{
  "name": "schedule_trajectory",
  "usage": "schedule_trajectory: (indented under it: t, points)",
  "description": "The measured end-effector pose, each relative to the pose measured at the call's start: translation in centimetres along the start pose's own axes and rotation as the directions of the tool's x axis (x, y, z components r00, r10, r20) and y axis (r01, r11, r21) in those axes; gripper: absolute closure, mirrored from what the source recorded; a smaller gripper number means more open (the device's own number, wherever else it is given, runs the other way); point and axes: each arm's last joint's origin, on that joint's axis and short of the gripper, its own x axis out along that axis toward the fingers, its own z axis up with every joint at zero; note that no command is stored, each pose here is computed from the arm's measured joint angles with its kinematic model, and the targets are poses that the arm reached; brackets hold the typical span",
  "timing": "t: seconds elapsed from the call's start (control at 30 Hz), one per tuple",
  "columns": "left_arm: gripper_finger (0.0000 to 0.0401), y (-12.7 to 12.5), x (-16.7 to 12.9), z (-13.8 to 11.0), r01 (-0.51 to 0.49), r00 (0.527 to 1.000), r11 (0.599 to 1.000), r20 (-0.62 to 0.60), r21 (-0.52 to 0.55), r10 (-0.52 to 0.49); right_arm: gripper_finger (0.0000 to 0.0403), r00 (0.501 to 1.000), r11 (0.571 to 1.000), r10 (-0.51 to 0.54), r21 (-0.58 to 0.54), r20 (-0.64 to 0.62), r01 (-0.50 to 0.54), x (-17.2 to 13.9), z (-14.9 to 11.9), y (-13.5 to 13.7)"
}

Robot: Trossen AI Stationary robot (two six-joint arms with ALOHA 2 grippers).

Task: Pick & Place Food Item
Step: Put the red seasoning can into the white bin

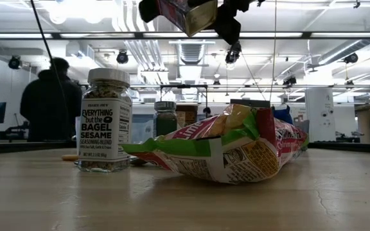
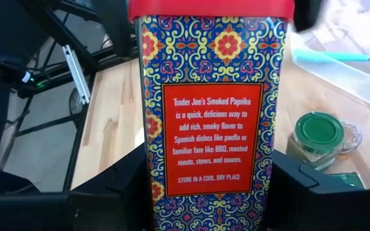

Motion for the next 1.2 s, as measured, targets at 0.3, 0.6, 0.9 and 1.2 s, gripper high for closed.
schedule_trajectory:
  t: [0.3,0.6,0.9,1.2]
  points:
    - [0.0063,0.1,1.6,0.3,0.089,0.993,0.995,-0.076,0.037,-0.086,0.0200,1.000,1.000,0.004,-0.002,0.003,-0.004,0.0,-0.1,0.3]
    - [0.0134,0.0,1.5,0.4,0.093,0.994,0.994,-0.071,0.062,-0.089,0.0200,1.000,1.000,0.011,-0.008,0.026,-0.011,-0.1,0.2,0.4]
    - [0.0196,0.1,1.5,0.4,0.092,0.994,0.994,-0.073,0.063,-0.087,0.0200,1.000,1.000,0.005,-0.009,0.028,-0.005,-0.1,0.2,0.4]
    - [0.0196,0.1,-0.4,-0.1,0.071,0.994,0.997,-0.085,0.033,-0.068,0.0061,1.000,0.998,0.022,0.052,0.018,-0.022,-0.2,0.1,0.5]
